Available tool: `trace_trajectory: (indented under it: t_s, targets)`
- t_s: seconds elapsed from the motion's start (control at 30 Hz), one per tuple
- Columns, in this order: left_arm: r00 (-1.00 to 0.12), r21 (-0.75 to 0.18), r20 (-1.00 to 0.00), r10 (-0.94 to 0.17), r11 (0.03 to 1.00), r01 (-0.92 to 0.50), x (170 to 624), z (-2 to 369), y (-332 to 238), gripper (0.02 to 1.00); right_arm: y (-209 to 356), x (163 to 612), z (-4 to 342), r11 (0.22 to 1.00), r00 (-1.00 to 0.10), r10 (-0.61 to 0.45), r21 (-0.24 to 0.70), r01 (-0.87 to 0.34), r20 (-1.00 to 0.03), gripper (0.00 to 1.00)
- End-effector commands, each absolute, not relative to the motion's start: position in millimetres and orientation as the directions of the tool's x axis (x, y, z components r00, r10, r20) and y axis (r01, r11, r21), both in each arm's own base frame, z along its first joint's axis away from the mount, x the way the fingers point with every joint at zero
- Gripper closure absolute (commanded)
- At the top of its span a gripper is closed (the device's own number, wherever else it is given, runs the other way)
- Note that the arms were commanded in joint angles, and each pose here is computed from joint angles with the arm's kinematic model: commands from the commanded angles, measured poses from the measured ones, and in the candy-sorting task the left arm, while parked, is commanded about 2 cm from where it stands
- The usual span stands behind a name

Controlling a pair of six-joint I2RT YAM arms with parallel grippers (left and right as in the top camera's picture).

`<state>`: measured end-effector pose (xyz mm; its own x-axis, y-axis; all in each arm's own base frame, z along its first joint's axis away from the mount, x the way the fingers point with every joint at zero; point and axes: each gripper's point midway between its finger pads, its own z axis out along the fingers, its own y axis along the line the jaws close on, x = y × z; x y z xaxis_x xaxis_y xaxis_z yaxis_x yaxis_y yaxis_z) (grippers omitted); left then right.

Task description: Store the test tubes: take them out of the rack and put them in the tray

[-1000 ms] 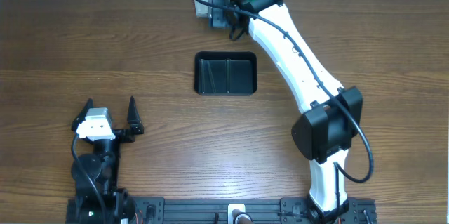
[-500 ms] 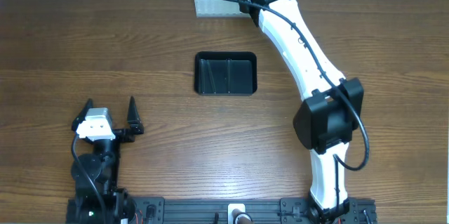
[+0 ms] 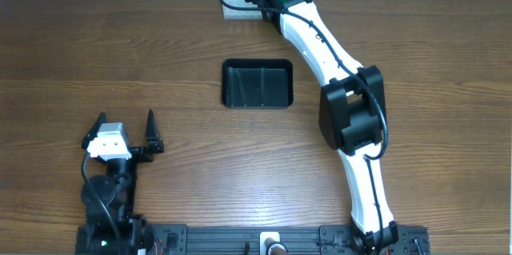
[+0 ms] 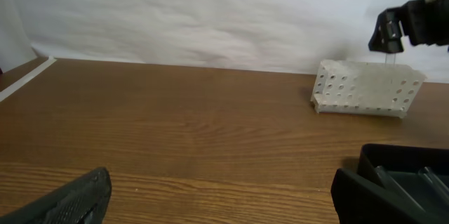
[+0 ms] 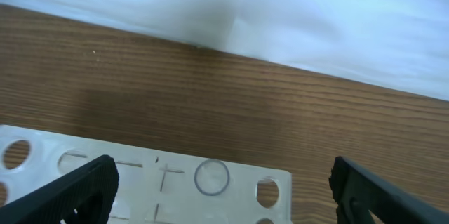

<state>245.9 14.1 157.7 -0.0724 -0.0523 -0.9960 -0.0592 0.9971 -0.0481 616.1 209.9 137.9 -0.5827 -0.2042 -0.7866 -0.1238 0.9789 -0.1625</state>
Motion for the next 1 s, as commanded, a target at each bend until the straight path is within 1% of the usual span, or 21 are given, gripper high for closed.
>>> trace_trajectory:
  t_s: [0.03,0.17,0.23,0.33,0.6,0.87,0.93,1.0]
  targets:
    - [-0.075,-0.038,-0.996,-0.042,0.998,-0.047,246,156,12,0.02,211,619,121,0.974,-0.589,-0.225,-0.187,-0.125,-0.776,0.058]
    - [-0.075,-0.038,-0.996,-0.042,0.998,-0.047,246,156,12,0.023,212,620,114,0.974,-0.593,-0.226,-0.188,-0.126,-0.773,0.104]
    - [-0.075,-0.038,-0.996,-0.042,0.998,-0.047,246,156,12,0.023,212,620,113,0.974,-0.595,-0.226,-0.188,-0.127,-0.772,0.154]
    - [-0.075,-0.038,-0.996,-0.042,0.998,-0.047,246,156,12,0.02,212,620,113,0.977,-0.596,-0.213,-0.177,-0.119,-0.774,0.205]
    - [-0.075,-0.038,-0.996,-0.042,0.998,-0.047,246,156,12,0.02,211,621,108,0.983,-0.607,-0.182,-0.15,-0.103,-0.774,0.196]
    - [-0.075,-0.038,-0.996,-0.042,0.998,-0.047,246,156,12,0.02,215,619,99,0.983,-0.619,-0.186,-0.138,-0.124,-0.763,0.196]
    - [-0.075,-0.038,-0.996,-0.042,0.998,-0.047,246,156,12,0.02,215,619,99,0.983,-0.618,-0.185,-0.138,-0.124,-0.764,0.222]
    - [-0.075,-0.038,-0.996,-0.042,0.998,-0.047,246,156,12,0.02,215,619,99,0.985,-0.62,-0.171,-0.126,-0.115,-0.766,0.281]
